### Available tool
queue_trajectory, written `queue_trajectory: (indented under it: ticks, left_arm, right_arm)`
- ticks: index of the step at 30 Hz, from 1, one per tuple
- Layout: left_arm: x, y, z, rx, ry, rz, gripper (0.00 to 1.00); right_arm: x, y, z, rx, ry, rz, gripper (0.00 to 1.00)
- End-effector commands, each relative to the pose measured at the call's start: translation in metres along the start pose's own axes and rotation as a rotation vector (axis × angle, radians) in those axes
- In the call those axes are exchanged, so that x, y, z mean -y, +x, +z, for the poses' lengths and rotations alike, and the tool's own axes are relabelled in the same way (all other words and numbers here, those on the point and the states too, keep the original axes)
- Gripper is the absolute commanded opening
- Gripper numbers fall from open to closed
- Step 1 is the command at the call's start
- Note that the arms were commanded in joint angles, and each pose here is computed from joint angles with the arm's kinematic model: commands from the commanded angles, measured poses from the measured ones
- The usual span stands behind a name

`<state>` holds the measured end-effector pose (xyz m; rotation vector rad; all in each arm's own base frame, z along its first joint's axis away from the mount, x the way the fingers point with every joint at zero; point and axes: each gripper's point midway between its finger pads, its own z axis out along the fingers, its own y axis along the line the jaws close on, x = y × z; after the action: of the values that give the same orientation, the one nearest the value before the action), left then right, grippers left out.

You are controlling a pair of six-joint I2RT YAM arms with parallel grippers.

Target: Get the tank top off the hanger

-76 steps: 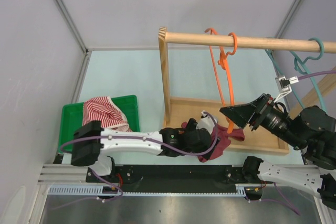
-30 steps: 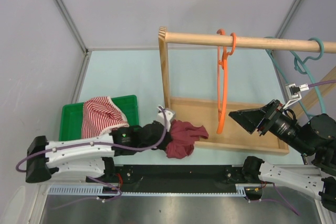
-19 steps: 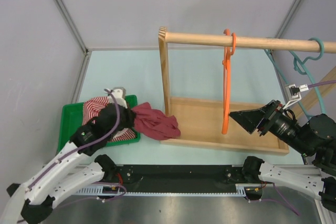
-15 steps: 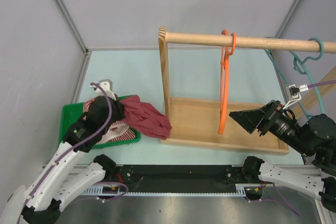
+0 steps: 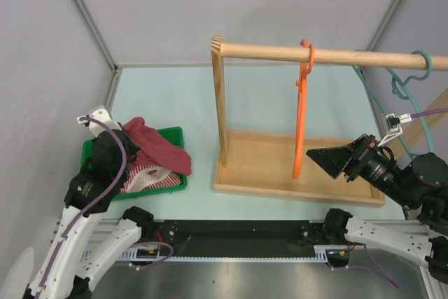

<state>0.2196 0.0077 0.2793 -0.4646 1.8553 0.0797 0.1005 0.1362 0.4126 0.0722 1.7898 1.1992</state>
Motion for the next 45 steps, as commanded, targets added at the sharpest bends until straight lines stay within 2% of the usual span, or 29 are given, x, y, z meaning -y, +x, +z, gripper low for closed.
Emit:
queue_trajectory:
  ticks: [1,8,16,19,21,22,24,25,26,28,29,32,34,37,44,45]
  left_arm:
    - [-0.016,-0.027,-0.003,0.087,-0.092,0.0,0.0]
    - [-0.035,-0.041,-0.003,0.141,-0.196,0.068,0.01]
    - [-0.038,-0.057,-0.009,0.191,-0.202,0.067,0.01]
    - [-0.029,-0.043,-0.005,0.156,-0.151,0.033,0.02]
    - [-0.022,-0.023,0.003,0.108,-0.116,0.012,0.06]
    - [-0.022,-0.015,0.005,0.084,-0.114,0.008,0.1]
    - [-0.015,0.003,0.009,0.036,-0.08,-0.017,0.3]
    - [-0.014,0.008,0.008,0.027,-0.067,-0.028,0.5]
    - [-0.012,0.016,0.01,0.007,-0.056,-0.025,0.59]
    - [-0.014,0.02,0.008,0.001,-0.051,-0.03,0.69]
    - [-0.017,0.021,0.007,0.001,-0.059,-0.031,0.78]
    - [-0.021,0.02,0.002,0.012,-0.054,-0.042,0.9]
    - [-0.018,0.019,-0.002,0.011,-0.027,-0.048,0.95]
    - [-0.011,0.01,-0.008,0.016,0.027,-0.043,0.98]
    - [0.068,0.014,-0.025,-0.079,0.442,-0.017,0.97]
    - [0.084,0.02,-0.032,-0.114,0.54,-0.014,0.98]
  right_arm:
    - [-0.006,-0.009,-0.002,0.024,-0.01,0.001,0.9]
    - [-0.004,-0.005,-0.001,0.015,-0.007,0.004,0.9]
    - [0.0,-0.003,0.001,0.007,0.01,-0.004,0.9]
    - [0.0,-0.001,0.003,0.002,0.009,-0.004,0.9]
    - [0.002,0.004,0.005,-0.008,0.011,0.003,0.9]
    - [0.001,0.004,0.004,-0.01,0.004,0.007,0.9]
    - [0.004,0.009,0.004,-0.026,0.009,0.009,0.91]
    - [0.009,0.013,0.003,-0.041,0.024,0.003,0.91]
    - [0.011,0.016,0.002,-0.052,0.027,0.0,0.92]
    - [0.021,0.024,-0.001,-0.077,0.052,-0.02,0.95]
    - [0.024,0.026,-0.004,-0.08,0.053,-0.02,0.95]
    - [0.035,0.036,-0.011,-0.099,0.047,-0.025,0.98]
    - [0.032,0.042,-0.013,-0.11,0.006,-0.016,1.0]
    - [0.027,0.052,-0.015,-0.132,-0.063,-0.002,1.0]
    - [0.028,0.075,-0.01,-0.197,-0.112,0.023,1.0]
    - [0.032,0.081,-0.007,-0.207,-0.102,0.023,1.0]
